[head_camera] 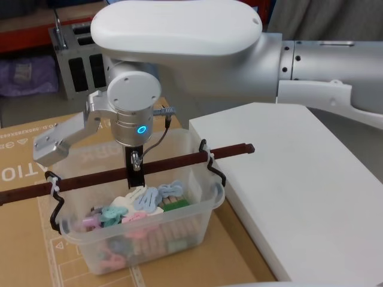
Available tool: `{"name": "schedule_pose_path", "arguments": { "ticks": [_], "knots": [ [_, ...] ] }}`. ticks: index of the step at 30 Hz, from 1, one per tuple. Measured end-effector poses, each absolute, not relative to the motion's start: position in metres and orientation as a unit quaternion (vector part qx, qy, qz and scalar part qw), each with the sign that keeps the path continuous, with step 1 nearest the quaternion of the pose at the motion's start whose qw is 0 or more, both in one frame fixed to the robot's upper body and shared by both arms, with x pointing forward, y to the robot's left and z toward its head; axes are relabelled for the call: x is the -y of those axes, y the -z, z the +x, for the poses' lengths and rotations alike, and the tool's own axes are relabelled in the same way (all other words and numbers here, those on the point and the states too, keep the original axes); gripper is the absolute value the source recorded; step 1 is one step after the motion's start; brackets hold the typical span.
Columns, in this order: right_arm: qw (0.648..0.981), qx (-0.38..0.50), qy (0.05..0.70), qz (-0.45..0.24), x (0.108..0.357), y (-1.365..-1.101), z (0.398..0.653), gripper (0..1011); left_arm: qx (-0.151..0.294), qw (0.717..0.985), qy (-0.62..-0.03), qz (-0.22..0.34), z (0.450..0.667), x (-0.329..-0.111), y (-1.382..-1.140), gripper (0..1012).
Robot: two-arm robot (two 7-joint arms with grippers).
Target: Use one hand to grasp the basket and place it at the designated location.
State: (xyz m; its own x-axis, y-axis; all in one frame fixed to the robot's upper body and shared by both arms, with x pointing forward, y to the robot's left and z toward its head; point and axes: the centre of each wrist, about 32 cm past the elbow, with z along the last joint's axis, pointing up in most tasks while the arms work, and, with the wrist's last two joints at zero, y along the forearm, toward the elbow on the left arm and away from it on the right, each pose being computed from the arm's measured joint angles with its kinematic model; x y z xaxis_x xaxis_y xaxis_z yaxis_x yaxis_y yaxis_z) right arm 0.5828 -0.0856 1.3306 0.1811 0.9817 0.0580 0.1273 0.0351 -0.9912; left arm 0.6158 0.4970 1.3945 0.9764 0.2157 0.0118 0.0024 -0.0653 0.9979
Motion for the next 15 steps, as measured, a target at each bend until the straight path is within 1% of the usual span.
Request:
{"name": "schedule_pose_path", "arguments": {
  "ticks": [15],
  "knots": [
    [0.525,0.496,-0.406,-0.560,0.0860,-1.3319,0.5823,0,-0.075,0.679,-0.078,0.726,0.6158,-0.4970,-1.3945,0]
  ]
}}
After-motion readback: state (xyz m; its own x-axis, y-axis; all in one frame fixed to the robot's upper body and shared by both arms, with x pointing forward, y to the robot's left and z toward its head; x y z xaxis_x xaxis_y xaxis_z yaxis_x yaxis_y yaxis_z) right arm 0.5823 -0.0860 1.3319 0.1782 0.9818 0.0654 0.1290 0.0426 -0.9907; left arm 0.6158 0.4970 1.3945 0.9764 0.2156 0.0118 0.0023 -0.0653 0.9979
